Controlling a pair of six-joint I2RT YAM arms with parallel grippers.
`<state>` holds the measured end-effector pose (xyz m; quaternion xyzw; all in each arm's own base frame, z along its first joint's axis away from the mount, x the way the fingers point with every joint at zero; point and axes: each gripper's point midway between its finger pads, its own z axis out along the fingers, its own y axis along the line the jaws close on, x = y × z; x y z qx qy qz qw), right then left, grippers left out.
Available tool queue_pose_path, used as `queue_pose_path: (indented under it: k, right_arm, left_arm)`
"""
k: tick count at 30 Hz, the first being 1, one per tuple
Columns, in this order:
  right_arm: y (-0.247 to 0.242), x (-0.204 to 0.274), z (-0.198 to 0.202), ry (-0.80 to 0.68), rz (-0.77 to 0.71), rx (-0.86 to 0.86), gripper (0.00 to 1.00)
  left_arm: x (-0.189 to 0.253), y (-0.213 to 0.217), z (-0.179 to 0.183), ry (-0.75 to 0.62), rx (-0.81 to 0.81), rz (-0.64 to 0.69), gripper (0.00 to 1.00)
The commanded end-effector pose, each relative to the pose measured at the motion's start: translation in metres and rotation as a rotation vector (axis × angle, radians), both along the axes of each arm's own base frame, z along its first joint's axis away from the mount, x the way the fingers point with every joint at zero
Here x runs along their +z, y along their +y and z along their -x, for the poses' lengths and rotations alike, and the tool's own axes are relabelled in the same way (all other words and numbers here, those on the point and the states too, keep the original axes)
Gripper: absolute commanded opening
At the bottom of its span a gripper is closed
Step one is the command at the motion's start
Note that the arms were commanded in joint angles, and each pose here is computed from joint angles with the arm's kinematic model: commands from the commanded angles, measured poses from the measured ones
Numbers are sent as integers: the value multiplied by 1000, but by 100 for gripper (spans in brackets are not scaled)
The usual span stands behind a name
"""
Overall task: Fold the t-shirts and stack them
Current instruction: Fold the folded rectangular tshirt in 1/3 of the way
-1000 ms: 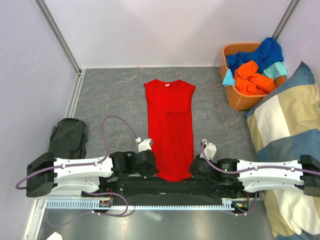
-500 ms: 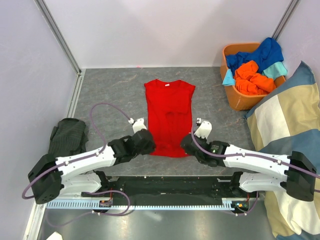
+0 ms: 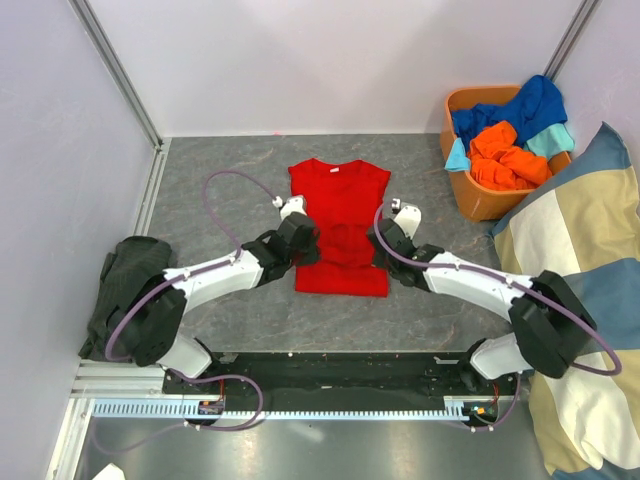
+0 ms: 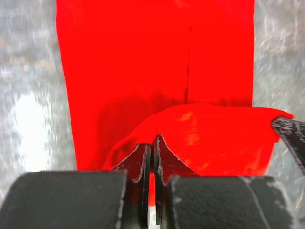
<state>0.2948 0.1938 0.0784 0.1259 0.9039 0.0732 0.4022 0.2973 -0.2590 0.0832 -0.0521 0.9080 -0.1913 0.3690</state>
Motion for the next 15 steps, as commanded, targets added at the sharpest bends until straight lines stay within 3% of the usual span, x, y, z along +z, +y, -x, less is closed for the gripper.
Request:
queue_pose_path:
  k: [1,15]
  right_arm:
    - [21,24,-36,-73,-50,50,0]
    - [20,18,-80,-61,-50,42,0]
  left_arm:
    - [25,-6,-33,-91,-33,23,2]
    - [14,18,-55,-71,4,6,2]
